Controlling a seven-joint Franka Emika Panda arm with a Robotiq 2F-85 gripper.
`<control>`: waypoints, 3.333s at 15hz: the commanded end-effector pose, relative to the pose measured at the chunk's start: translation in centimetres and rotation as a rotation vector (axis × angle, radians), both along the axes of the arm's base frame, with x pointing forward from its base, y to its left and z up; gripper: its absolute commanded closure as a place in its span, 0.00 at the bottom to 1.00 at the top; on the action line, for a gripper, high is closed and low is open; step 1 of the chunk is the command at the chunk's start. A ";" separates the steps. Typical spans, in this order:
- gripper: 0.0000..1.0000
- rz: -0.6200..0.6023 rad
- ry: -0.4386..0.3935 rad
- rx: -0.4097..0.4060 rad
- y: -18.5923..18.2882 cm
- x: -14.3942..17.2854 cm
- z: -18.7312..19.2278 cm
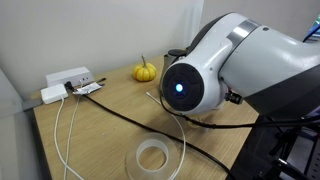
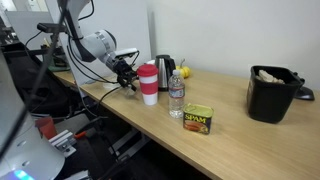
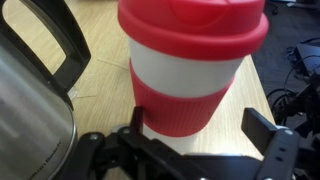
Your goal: Move the pink and white coffee cup to the right side of the table
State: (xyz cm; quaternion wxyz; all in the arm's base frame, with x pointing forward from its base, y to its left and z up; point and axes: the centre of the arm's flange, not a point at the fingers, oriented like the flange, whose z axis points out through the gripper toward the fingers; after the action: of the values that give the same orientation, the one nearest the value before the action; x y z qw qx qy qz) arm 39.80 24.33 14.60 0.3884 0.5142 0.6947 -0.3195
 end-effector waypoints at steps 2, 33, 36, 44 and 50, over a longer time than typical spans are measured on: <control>0.00 0.030 -0.011 0.012 -0.3 0.9 -0.7; 0.28 0.122 -0.068 -0.146 -7.4 1.6 -2.4; 0.33 0.107 -0.081 -0.128 -7.1 1.8 -1.9; 0.33 0.112 -0.130 -0.141 -6.5 1.7 1.9; 0.33 0.108 -0.130 -0.213 -7.8 1.5 6.5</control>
State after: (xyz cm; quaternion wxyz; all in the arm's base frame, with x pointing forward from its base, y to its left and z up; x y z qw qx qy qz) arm 42.30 17.56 18.66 0.5037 0.4612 0.6560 -0.3212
